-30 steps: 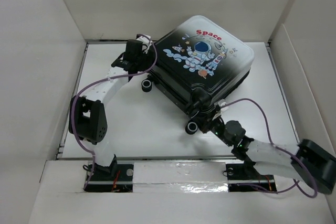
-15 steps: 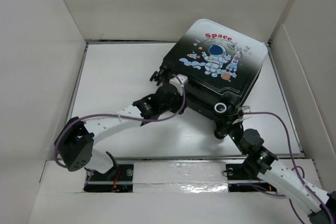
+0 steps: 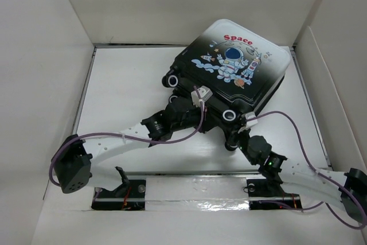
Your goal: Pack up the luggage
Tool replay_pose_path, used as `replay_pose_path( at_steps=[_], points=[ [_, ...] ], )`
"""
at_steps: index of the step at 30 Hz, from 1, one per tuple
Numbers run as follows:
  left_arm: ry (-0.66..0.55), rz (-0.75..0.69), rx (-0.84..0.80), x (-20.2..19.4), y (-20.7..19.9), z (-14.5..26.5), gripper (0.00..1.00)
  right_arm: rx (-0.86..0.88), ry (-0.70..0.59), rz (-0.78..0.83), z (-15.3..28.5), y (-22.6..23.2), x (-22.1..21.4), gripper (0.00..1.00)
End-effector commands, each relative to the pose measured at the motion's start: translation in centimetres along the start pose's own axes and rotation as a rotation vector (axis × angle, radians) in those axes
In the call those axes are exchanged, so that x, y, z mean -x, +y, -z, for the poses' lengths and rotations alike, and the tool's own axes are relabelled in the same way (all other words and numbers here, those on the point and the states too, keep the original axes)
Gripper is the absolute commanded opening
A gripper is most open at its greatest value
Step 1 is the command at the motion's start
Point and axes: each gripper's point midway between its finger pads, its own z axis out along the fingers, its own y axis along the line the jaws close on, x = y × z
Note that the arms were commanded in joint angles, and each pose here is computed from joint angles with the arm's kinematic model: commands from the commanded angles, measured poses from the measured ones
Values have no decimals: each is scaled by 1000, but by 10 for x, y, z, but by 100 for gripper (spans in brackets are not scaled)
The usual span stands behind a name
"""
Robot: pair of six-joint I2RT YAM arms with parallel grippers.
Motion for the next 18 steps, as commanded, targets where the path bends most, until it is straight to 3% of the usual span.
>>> replay_pose_path(
  at_steps=[1,4,5,7,8,9,10,12,13,16,18],
  points=[
    [-132,-29,-155,38,-44,18,0,85,-87,-57,-3,24,47,0],
    [-159,-36,-69,52,-34,21,7,122,-46,-34,1,26,53,0],
    [-208,-41,-2,62,-24,25,28,126,-27,-46,3,28,52,0],
    [-300,-29,116,87,-11,45,51,165,24,-35,9,32,42,3],
    [-378,8,267,105,17,57,65,177,29,-47,10,35,43,13],
    [-434,46,375,124,48,72,70,136,102,-38,15,27,29,49],
    [-449,82,459,134,71,85,74,110,134,-39,17,23,27,65],
    [-450,155,501,146,107,97,81,47,222,-31,29,13,24,85],
    [-467,196,583,154,143,115,81,23,219,-41,34,8,31,87],
    [-475,222,730,149,185,133,83,-17,228,-80,51,-1,37,99],
    [-483,207,815,148,201,140,85,-61,227,-97,58,-11,35,100]
  ],
)
